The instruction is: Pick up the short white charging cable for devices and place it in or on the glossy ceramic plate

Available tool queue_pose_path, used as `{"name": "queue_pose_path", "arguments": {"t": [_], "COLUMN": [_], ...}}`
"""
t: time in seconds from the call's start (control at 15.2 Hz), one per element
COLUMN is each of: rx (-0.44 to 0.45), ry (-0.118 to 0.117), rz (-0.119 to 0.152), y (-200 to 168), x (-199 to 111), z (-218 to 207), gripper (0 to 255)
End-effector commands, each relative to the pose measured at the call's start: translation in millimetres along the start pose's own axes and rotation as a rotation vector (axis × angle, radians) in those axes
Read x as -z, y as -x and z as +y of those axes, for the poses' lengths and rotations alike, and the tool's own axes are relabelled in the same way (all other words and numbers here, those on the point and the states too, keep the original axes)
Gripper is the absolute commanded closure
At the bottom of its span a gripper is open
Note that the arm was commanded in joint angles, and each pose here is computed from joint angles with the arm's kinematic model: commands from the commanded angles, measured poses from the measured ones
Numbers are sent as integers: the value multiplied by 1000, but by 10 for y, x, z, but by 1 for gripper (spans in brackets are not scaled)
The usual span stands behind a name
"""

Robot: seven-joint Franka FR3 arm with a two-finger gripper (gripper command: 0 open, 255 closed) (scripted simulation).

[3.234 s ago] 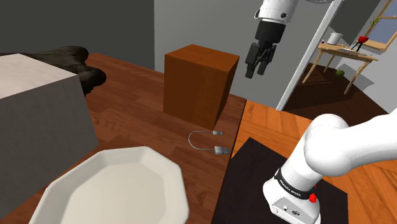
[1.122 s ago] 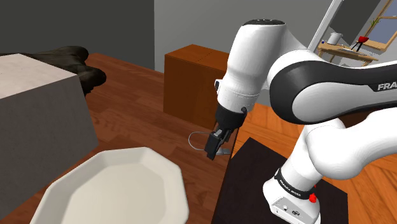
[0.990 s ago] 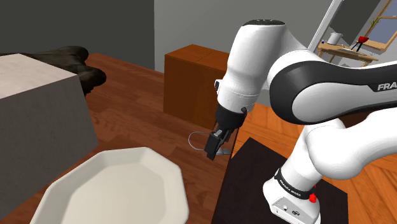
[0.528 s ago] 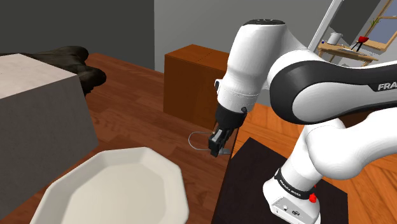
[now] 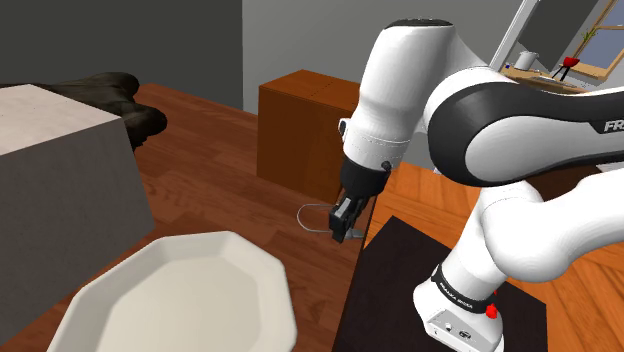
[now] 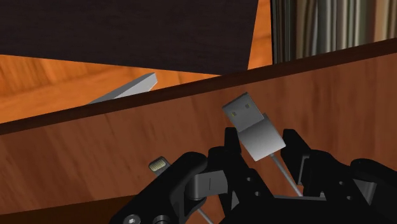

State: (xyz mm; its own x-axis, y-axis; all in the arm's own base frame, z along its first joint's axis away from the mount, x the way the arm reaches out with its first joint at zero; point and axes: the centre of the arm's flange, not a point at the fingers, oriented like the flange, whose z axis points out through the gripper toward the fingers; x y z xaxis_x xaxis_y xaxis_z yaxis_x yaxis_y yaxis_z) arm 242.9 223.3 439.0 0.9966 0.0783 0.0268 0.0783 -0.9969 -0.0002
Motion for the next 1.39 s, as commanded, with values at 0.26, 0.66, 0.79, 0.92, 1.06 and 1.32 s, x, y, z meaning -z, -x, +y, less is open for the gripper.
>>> {"name": "queue_pose_path", "arguments": {"t": [0.26,0.66,0.79,0.92,1.06,1.32], "rx": [0,0,0,0,0,0], "ry": [0,0,0,0,0,0], "rz": [0,0,0,0,0,0], "y": [-4,-13,-15,-37,-79,-163], "x": [302,619,724,733,741,755], "z": [-4,-4,-5,-135,-395,-916], "gripper": [255,255,255,255,255,255]}}
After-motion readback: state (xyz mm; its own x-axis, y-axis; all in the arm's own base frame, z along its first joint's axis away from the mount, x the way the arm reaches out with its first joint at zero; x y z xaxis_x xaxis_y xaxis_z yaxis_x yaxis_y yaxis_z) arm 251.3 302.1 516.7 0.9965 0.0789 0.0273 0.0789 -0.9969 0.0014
